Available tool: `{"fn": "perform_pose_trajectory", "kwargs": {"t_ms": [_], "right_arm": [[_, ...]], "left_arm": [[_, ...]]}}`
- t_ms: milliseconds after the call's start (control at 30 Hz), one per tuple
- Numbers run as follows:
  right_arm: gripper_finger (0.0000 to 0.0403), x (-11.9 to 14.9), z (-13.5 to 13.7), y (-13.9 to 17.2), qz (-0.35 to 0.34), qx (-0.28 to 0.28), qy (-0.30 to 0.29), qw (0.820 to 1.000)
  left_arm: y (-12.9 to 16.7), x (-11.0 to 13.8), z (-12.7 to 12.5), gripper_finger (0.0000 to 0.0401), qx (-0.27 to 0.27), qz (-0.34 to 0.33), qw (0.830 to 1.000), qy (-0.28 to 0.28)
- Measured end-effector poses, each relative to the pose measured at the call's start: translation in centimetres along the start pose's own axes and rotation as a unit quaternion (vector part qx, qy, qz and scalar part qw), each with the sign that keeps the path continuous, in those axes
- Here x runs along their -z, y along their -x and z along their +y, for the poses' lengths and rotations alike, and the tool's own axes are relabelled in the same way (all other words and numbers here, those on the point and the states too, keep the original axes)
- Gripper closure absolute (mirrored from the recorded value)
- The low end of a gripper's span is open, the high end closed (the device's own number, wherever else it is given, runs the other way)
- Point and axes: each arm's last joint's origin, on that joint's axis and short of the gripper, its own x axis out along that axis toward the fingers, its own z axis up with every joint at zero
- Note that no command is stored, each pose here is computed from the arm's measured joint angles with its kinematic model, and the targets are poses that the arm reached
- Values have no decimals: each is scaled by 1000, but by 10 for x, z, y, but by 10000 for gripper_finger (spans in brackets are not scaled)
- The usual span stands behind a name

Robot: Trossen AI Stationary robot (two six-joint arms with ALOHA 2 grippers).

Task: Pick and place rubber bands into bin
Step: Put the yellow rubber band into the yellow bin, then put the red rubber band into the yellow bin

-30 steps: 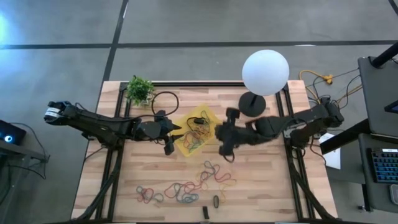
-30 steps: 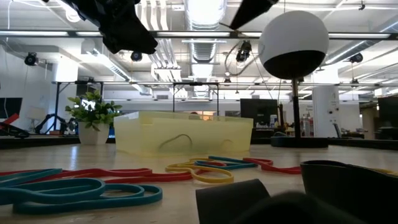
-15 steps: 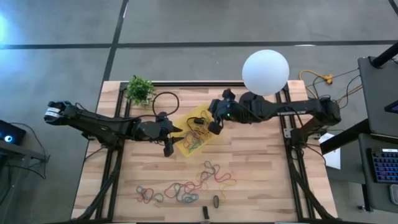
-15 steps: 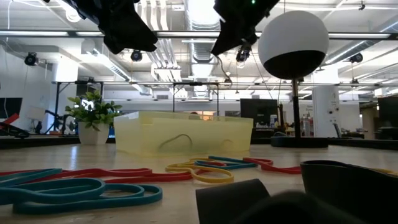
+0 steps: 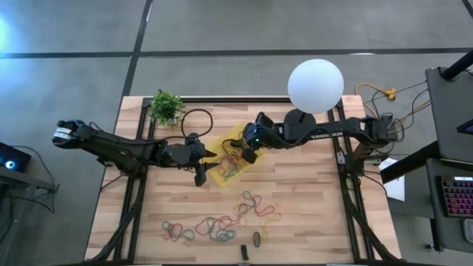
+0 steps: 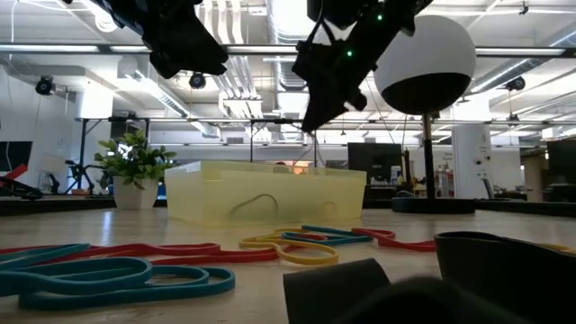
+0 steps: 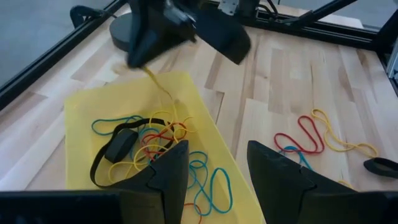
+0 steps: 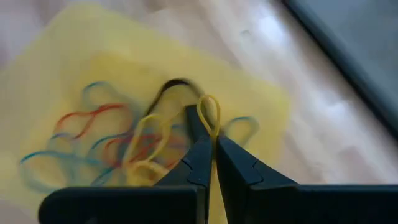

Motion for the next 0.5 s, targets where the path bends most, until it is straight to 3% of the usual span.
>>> {"fn": "perform_pose_trajectory", "kwargs": {"t_ms": [100,500], "right_arm": [[374,3,2,-6,21,-39,-1,999],[248,-4,3,2,14,-74,0,997]], "left_arm": [[0,0,0,253,0,0,1000,0],[0,0,-1,253,9,3,1000,14]]}}
